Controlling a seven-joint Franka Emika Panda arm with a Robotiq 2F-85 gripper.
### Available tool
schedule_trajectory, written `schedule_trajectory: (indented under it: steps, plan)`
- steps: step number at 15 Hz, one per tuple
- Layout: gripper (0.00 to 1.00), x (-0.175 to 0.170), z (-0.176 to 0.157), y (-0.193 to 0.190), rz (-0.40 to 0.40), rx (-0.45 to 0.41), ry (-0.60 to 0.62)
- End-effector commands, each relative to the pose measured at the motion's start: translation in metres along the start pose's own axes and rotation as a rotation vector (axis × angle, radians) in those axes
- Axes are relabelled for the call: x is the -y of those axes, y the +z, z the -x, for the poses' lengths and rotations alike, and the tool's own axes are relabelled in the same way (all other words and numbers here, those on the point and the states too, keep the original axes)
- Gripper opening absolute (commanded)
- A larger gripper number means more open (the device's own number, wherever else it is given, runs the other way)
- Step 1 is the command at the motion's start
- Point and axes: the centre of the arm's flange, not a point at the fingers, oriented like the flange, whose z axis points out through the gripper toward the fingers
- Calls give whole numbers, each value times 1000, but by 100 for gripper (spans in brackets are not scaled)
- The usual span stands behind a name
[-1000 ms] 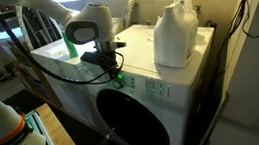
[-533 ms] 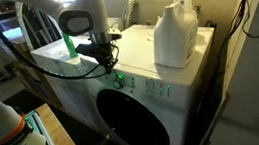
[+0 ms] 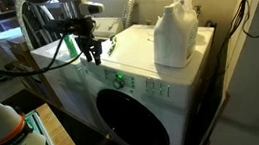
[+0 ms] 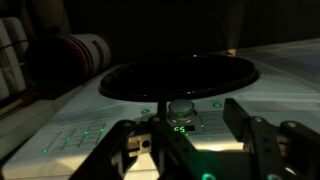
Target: Push a button on the dishwasher
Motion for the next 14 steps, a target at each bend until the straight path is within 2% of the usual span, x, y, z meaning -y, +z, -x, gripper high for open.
schedule_trajectory:
  steps: [1, 2, 3, 5, 7, 8, 9, 14]
  plan:
    - [93, -12, 56, -46, 61, -23, 73]
    - [99, -15, 66, -56, 71, -32, 83]
    - [100, -18, 75, -64, 87, -35, 101]
    - [100, -27, 93, -78, 118, -32, 123]
    - [100, -36, 107, -86, 101, -37, 96]
    - [100, -40, 110, -86, 93, -52, 71]
    - [100, -31, 93, -84, 100, -49, 100]
    - [100, -38, 103, -88, 87, -72, 87]
